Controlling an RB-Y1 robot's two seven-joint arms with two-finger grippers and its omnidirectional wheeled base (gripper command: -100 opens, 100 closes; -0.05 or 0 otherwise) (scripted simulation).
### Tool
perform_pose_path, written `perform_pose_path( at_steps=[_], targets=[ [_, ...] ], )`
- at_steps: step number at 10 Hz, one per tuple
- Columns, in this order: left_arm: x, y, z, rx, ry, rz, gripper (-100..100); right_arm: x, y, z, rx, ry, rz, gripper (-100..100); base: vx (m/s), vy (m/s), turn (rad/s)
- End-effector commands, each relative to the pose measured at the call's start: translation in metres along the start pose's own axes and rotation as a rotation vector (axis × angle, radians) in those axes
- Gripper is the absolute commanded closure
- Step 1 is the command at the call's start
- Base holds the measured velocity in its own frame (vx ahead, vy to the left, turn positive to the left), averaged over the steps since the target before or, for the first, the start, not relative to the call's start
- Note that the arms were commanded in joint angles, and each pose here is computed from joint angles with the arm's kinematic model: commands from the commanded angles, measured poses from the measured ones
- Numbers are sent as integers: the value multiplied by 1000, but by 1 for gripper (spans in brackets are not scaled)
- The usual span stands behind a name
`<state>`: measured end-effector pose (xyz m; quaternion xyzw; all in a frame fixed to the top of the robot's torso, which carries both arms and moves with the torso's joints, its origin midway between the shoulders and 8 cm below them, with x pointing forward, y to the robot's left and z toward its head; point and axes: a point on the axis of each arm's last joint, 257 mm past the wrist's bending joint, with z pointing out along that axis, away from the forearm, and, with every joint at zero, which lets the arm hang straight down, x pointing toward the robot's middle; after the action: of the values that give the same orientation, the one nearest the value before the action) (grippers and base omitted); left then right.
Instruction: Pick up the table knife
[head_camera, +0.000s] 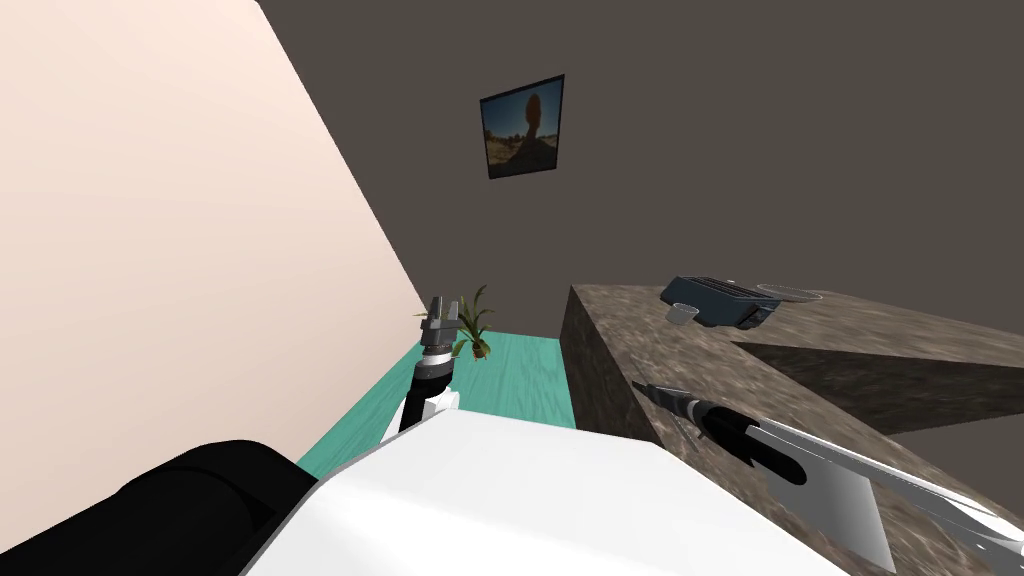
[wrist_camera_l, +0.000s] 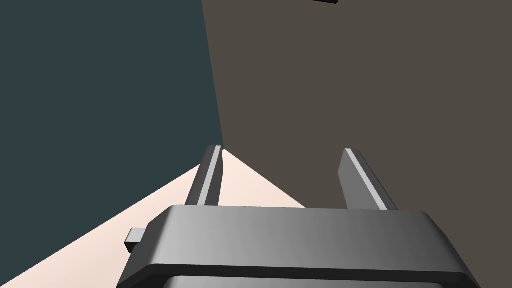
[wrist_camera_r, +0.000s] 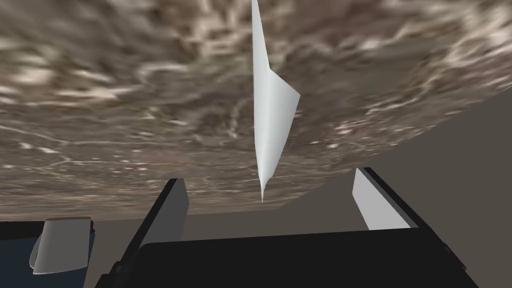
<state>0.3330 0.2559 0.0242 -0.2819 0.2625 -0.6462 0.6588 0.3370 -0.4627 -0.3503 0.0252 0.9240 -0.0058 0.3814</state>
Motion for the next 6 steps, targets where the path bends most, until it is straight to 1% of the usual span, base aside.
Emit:
perform_pose_path(
  at_steps=[1, 2, 3, 6],
  targets=[
    [0, 0, 0, 0, 0, 0, 0, 0, -13, 3, 21, -4, 26, -100, -90, 63, 239],
    [0, 0, 0, 0, 0, 0, 0, 0, -8, 3, 12, -3, 17, -100, -38, 27, 41],
    [0, 0, 0, 0, 0, 0, 0, 0, -9, 3, 12, -4, 18, 100, -6, 5, -10],
    [0, 0, 0, 0, 0, 0, 0, 0, -12, 3, 20, -2, 18, 100, -1, -1, -6]
  ],
)
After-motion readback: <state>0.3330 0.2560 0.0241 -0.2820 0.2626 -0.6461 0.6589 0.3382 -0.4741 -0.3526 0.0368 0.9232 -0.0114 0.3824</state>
